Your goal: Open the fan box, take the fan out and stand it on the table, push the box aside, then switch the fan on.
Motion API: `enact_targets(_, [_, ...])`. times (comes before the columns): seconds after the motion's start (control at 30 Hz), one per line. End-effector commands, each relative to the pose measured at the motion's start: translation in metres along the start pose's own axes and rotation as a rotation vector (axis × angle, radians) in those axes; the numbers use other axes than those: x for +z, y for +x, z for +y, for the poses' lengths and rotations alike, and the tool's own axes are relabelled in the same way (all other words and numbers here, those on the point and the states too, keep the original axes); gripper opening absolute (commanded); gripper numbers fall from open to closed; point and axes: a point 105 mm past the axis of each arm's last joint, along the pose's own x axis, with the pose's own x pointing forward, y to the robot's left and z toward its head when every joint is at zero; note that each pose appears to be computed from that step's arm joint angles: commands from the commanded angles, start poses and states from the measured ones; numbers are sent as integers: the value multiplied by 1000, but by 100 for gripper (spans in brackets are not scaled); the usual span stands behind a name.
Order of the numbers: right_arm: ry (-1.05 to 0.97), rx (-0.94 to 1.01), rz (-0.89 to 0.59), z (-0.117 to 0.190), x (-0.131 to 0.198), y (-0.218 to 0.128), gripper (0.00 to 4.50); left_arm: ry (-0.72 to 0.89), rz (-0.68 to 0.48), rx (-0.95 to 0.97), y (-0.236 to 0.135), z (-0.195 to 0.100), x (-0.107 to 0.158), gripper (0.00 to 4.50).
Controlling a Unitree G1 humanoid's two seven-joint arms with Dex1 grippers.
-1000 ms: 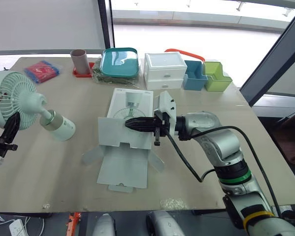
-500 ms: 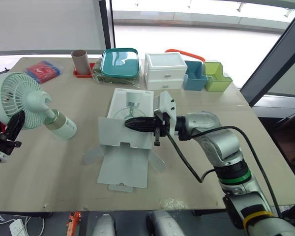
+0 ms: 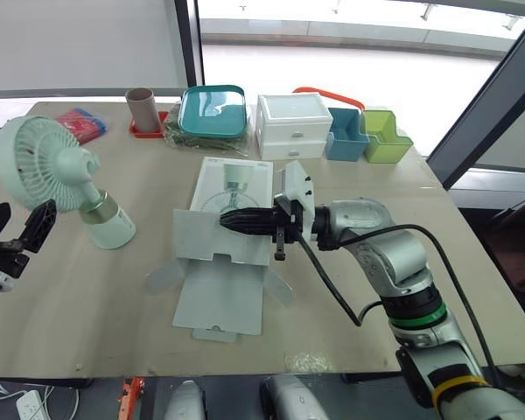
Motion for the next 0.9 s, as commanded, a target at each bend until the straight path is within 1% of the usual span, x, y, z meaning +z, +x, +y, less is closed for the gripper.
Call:
enact_targets(0.03, [-51, 10, -35, 3, 12, -1, 0, 48, -52, 13, -3, 3, 17, 447])
enact_targets(0.2, [-52, 12, -35, 3, 12, 0, 0, 50, -82, 17, -5, 2, 23, 447])
enact_targets(0.4, [-55, 14, -42, 2, 13, -1, 0, 35, -202, -3, -13, -4, 53, 447])
enact_targets(0.43, [-57, 14, -44, 2, 14, -1, 0, 31, -235, -61, -16, -15, 63, 447])
enact_targets(0.5, [-59, 14, -46, 1, 15, -2, 0, 25, -271, -151, -20, -32, 75, 447])
enact_targets(0.6, [-61, 15, -50, 1, 17, -2, 0, 25, -267, -299, -25, -60, 82, 447])
enact_targets(0.63, [-62, 15, -53, 1, 18, -2, 0, 28, -259, -340, -26, -67, 82, 447])
enact_targets(0.7, [-65, 16, -60, 1, 21, -2, 0, 43, -197, -474, -29, -93, 72, 447])
enact_targets(0.73, [-67, 16, -62, 1, 22, -2, 0, 54, -162, -531, -30, -104, 66, 447])
enact_targets(0.8, [-72, 16, -67, 2, 25, -3, 0, 101, -62, -618, -30, -121, 45, 447])
enact_targets(0.83, [-73, 17, -74, 3, 27, -3, 0, 96, -35, -643, -29, -125, 38, 447])
enact_targets(0.9, [-70, 26, -90, 6, 32, -4, 0, 87, -12, -642, -22, -124, 26, 447])
